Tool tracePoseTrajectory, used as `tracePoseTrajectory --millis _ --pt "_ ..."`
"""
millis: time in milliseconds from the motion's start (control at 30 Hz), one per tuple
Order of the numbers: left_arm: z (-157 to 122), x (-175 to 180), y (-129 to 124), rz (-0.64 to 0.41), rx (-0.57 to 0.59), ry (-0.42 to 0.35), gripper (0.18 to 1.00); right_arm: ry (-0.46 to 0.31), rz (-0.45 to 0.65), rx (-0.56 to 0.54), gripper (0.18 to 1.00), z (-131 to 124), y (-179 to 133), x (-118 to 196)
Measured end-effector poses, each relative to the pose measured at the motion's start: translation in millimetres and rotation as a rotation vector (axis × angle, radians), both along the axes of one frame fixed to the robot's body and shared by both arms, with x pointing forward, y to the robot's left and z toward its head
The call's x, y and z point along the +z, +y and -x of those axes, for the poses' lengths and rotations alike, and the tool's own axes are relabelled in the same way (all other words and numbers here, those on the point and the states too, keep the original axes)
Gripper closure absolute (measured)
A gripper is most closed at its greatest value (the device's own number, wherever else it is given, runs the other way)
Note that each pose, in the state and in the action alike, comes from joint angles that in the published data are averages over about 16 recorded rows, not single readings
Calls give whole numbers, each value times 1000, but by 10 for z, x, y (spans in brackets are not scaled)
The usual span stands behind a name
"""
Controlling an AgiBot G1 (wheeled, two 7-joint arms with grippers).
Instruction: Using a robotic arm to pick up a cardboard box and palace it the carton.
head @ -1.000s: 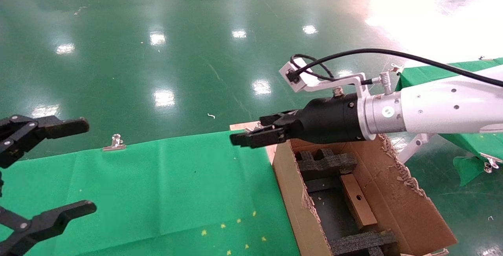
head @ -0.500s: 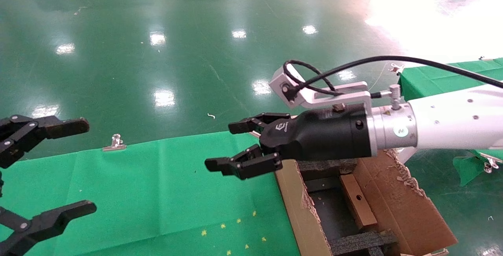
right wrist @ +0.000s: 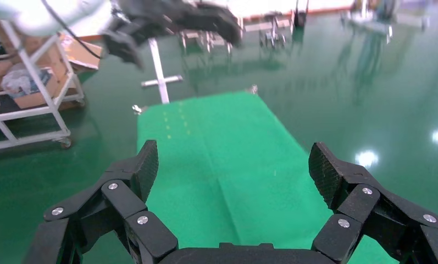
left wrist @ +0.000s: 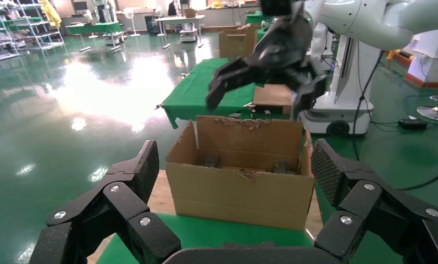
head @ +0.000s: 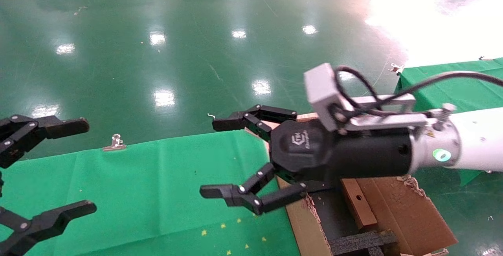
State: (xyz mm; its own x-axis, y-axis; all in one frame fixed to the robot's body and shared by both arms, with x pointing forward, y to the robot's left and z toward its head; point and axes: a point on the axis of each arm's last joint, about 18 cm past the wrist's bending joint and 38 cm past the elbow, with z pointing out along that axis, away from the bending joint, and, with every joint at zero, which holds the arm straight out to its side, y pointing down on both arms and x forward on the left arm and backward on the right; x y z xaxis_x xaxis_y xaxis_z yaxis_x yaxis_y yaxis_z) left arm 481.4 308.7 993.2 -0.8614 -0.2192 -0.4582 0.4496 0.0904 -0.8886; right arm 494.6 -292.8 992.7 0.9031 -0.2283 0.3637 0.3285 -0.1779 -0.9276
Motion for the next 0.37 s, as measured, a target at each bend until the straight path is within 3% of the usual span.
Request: tracePoseTrajectory --millis 133,367 --pt "0 0 0 0 0 0 184 -79 -25 47 178 115 -53 3" --pt "0 0 0 0 0 0 184 -149 -47 82 178 216 -106 1"
